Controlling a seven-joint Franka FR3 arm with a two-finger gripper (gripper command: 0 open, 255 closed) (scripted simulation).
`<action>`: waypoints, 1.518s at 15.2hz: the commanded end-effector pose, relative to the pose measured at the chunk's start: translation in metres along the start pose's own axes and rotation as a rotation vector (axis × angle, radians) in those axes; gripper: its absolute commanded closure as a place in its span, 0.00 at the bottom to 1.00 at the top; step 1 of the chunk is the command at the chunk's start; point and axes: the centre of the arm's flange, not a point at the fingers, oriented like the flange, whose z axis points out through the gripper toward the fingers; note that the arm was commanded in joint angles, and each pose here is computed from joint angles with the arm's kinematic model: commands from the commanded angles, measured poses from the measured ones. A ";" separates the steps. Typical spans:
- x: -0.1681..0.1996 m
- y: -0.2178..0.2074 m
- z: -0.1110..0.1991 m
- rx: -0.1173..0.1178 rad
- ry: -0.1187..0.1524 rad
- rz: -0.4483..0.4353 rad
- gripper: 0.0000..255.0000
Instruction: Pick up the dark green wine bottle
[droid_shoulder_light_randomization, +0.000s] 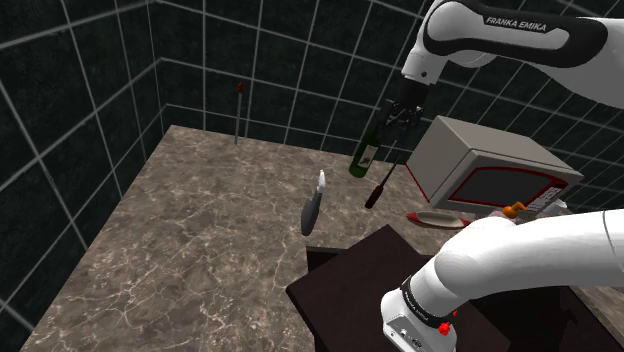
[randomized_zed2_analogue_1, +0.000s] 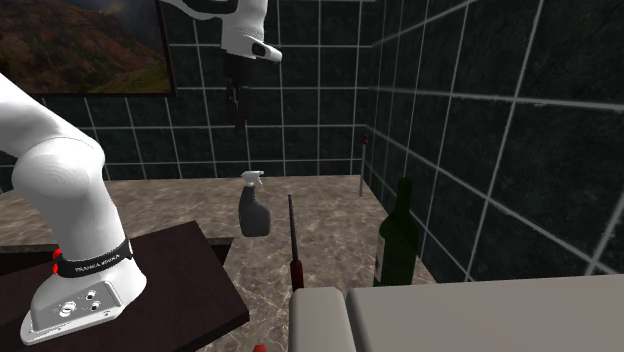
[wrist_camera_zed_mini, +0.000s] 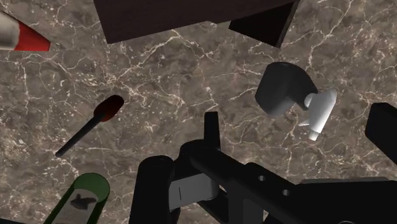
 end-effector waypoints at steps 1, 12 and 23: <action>0.017 0.020 0.002 -0.006 0.004 0.004 0.00; 0.114 0.122 0.002 -0.029 0.027 0.027 0.00; 0.207 0.226 -0.002 -0.053 0.049 0.051 0.00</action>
